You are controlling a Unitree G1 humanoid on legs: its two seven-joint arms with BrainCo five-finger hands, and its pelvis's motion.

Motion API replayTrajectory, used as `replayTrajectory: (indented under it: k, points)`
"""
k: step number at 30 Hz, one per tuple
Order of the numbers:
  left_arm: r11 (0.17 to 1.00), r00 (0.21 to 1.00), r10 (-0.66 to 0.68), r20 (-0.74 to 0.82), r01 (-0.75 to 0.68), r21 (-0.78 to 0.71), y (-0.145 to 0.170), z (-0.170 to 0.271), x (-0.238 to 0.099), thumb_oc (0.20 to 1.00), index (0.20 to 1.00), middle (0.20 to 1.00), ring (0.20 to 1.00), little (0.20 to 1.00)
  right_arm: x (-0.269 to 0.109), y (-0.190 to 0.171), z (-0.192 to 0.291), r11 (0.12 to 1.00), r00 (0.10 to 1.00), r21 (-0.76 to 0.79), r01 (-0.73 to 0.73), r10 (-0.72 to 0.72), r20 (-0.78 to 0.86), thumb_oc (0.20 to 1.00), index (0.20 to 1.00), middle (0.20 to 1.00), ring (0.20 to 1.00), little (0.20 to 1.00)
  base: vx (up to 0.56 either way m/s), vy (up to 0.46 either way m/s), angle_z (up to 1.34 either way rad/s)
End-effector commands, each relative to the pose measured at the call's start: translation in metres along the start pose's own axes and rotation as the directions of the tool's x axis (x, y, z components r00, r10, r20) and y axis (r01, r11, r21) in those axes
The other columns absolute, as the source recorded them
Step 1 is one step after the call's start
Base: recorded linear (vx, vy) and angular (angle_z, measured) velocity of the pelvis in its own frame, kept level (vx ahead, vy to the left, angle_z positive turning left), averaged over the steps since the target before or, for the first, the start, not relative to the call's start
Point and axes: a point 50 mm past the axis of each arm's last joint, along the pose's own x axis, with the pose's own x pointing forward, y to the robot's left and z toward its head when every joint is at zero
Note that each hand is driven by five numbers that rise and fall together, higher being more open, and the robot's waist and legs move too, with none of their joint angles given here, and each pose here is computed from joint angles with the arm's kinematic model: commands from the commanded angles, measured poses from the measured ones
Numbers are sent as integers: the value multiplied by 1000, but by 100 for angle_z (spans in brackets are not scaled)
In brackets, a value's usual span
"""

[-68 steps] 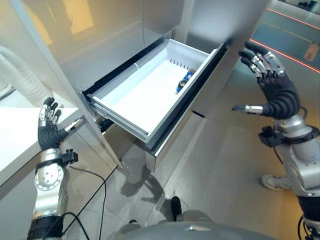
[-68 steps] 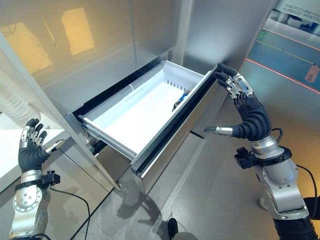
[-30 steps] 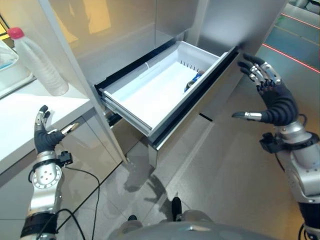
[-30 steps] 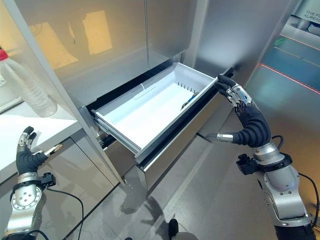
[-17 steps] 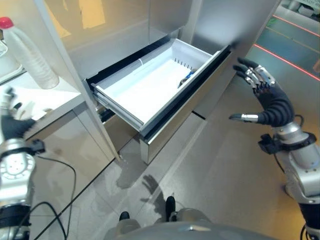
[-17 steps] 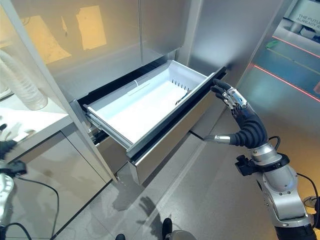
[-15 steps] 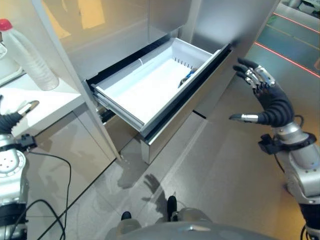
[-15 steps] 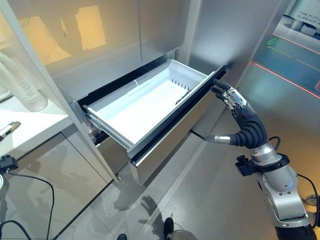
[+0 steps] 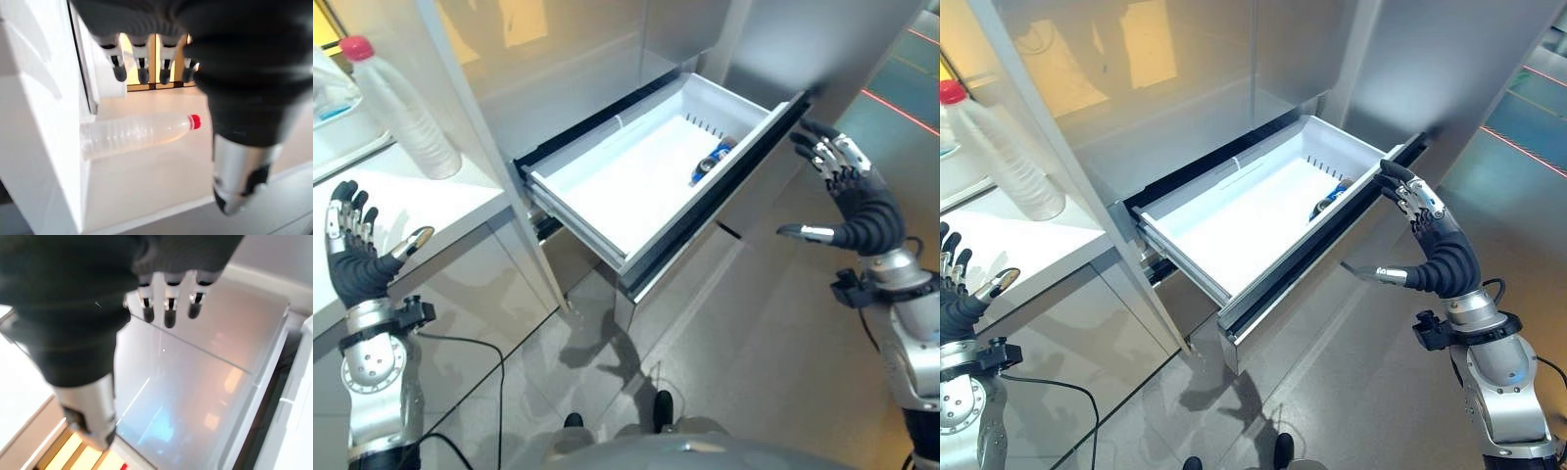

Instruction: Take the drinks into the refrigerator

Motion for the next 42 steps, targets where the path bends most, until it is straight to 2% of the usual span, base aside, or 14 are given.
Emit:
replayTrajectory:
  k: [1,13,21,26,37,42]
  points:
    - [990,985,-74,157,53,129,6,30,16,1000,1000,1000,1000,1000,8,-10,22,998,989,-41,46,-39,140,1000,1000,1000,1000,1000,-6,-19,3]
    - [992,992,-32,125,16,126,11,20,29,1000,1000,1000,1000,1000,11,-10,20,999,991,-24,33,-29,133,1000,1000,1000,1000,1000,0,-2,1]
    - [995,998,23,55,-28,93,11,3,77,1000,1000,1000,1000,1000,22,0,14,999,991,37,-38,33,131,1000,1000,1000,1000,1000,6,16,-1]
    - [987,999,24,45,-31,158,9,8,112,1000,1000,1000,1000,1000,31,7,18,993,984,63,-100,89,155,1000,1000,1000,1000,1000,-6,28,-5]
    - [971,1000,-18,12,14,238,0,17,145,1000,1000,1000,1000,1000,36,7,29,990,973,35,-136,127,192,1000,1000,1000,1000,1000,-4,9,-3]
    - [976,999,-32,15,28,217,-12,19,151,1000,1000,1000,1000,1000,37,7,37,990,965,26,-141,131,226,1000,1000,1000,1000,1000,0,0,0]
